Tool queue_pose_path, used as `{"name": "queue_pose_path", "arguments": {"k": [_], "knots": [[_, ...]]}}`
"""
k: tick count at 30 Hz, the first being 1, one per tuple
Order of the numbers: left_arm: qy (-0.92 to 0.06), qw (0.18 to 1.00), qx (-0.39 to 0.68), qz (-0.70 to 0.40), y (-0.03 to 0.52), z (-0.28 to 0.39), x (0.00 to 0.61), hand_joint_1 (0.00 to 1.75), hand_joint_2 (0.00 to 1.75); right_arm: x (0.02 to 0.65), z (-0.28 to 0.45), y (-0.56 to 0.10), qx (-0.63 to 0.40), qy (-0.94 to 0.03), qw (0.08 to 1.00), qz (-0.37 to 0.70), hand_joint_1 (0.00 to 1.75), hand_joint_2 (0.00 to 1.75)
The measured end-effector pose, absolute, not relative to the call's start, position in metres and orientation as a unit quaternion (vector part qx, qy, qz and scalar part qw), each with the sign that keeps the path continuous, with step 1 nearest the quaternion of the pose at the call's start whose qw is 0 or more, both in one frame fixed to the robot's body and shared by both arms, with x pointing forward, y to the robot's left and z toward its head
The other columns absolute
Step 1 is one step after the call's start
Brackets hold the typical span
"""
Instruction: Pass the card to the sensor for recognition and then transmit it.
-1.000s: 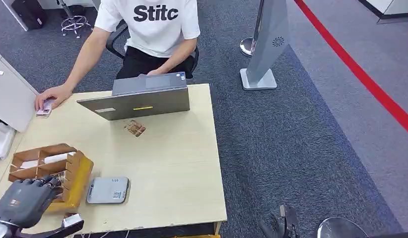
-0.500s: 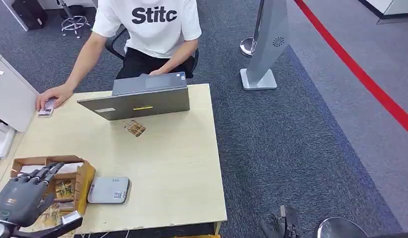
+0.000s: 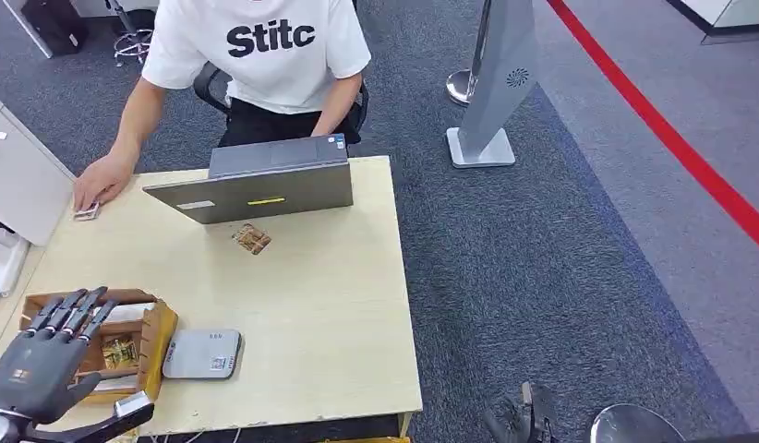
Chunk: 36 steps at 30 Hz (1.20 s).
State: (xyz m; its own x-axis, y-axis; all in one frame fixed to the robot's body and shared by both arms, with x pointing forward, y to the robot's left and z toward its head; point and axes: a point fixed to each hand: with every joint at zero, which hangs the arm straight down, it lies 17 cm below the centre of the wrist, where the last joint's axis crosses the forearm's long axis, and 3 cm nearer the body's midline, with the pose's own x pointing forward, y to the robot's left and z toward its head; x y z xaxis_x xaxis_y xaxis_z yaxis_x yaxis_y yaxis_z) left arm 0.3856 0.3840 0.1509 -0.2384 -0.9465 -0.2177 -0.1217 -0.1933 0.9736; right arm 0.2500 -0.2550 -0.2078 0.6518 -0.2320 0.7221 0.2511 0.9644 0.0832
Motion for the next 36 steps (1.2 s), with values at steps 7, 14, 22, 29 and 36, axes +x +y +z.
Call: {"name": "queue_pose_path", "arguments": {"k": [7,14,22,29,36], "knots": [[-0.527,0.353,0.506,-0.584,0.384,0.150,0.385,0.00,1.75,0.249,-0.208,-0.257,-0.013,-0.395,0.909,-0.136,0.00,1.75],[-0.532,0.345,0.511,-0.580,0.381,0.159,0.384,0.00,1.75,0.248,-0.209,-0.257,-0.014,-0.394,0.909,-0.138,0.00,1.75],[-0.538,0.337,0.495,-0.593,0.369,0.158,0.363,0.00,1.75,0.245,-0.210,-0.259,-0.016,-0.390,0.909,-0.143,0.00,1.75],[-0.534,0.359,0.470,-0.604,0.380,0.160,0.331,0.00,1.75,0.241,-0.212,-0.263,-0.019,-0.387,0.909,-0.153,0.00,1.75],[-0.531,0.370,0.465,-0.604,0.387,0.167,0.315,0.00,1.75,0.240,-0.213,-0.265,-0.020,-0.385,0.909,-0.158,0.00,1.75]]}}
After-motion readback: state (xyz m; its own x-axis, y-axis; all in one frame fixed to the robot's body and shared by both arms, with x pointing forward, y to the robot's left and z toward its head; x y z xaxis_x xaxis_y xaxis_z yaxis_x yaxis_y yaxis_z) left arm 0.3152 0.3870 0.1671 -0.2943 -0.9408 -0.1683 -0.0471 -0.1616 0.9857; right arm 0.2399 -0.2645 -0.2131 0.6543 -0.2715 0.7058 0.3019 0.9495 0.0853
